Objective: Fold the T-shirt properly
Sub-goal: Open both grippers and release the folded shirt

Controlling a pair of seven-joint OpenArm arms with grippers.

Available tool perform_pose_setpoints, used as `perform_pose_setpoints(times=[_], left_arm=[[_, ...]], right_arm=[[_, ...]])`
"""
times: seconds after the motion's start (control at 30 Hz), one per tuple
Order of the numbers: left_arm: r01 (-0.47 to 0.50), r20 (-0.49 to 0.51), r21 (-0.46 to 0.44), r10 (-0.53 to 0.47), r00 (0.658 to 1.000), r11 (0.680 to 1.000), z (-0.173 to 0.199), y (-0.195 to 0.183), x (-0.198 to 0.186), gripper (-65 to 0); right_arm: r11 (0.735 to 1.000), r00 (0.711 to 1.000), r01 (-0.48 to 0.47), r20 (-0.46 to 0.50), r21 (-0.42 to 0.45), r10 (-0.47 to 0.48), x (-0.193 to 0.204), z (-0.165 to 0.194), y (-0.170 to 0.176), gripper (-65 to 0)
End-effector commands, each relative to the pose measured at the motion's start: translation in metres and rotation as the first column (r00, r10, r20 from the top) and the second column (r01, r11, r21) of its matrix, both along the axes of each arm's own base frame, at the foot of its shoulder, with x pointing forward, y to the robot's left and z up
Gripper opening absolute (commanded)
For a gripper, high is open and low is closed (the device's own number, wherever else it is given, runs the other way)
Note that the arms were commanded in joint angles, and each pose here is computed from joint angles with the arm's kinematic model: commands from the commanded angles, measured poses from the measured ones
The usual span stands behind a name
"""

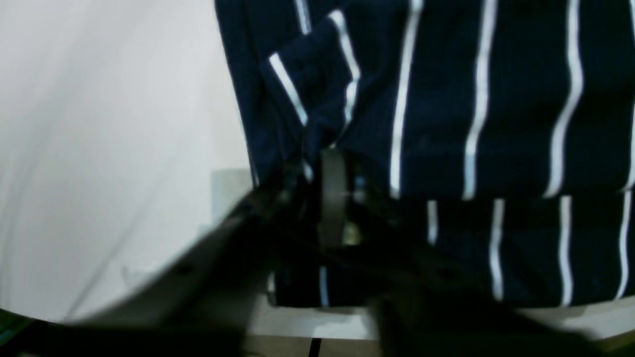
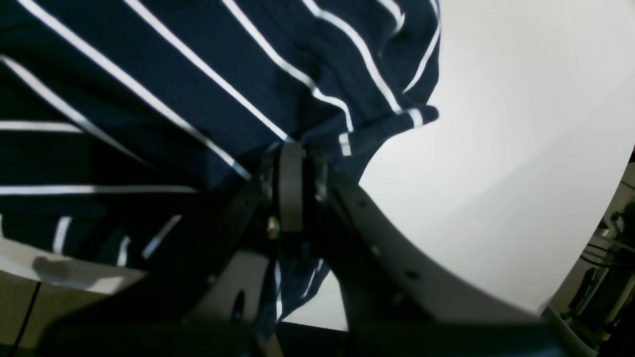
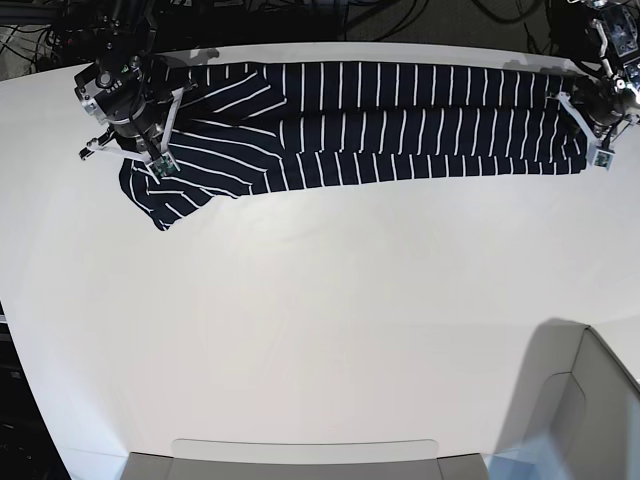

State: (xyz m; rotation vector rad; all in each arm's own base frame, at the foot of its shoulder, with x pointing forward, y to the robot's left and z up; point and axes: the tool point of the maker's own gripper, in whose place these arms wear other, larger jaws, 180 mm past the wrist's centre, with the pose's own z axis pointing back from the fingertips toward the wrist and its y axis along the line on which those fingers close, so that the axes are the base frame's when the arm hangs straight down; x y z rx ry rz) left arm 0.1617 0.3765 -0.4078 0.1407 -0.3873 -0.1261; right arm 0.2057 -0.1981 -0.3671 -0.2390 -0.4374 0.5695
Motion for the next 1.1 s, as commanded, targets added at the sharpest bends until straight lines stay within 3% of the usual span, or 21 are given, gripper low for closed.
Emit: perform_pose_setpoints(times=[0.0,0.17,0.37,0.6,0.93,1.07], left_arm=[[-0.001,0.033,0.031,0.000,0.999,1.000,0.013,0.011,0.005,-49.2],[-0.049,0.034,0.041,0.047,0.998,0.998,0.018,0.022,-0.002,-48.3],[-0.079,0.066,0.080,0.074,0.995,0.994,0.039,0.028,-0.002,-41.0],[-0.227,0.114,0.098,0.216,0.970,0.969,0.063,0.054,-0.005,-34.5],[-0.235,0.077,0.094,0.229,0.970,0.967,0.060,0.053,-0.007,-31.2],[-0.234,0.037,0.054,0.233,0.972,0.971,0.045,0.047,-0.001,-30.4]], right_arm=[[1.000,0.999,-0.016,0.030,-0.010,0.017,0.006,0.008,-0.001,-65.0],[1.000,0.999,-0.020,0.033,-0.011,0.020,0.007,0.008,-0.001,-65.0],[1.000,0.999,-0.023,0.032,-0.014,0.023,0.008,0.008,-0.001,-65.0],[1.000,0.999,-0.023,0.043,-0.015,0.024,0.012,0.011,-0.002,-65.0],[0.999,0.999,-0.029,0.043,-0.032,0.031,0.013,0.012,-0.006,-65.0],[0.999,0.999,-0.030,0.043,-0.033,0.031,0.013,0.012,-0.007,-65.0]])
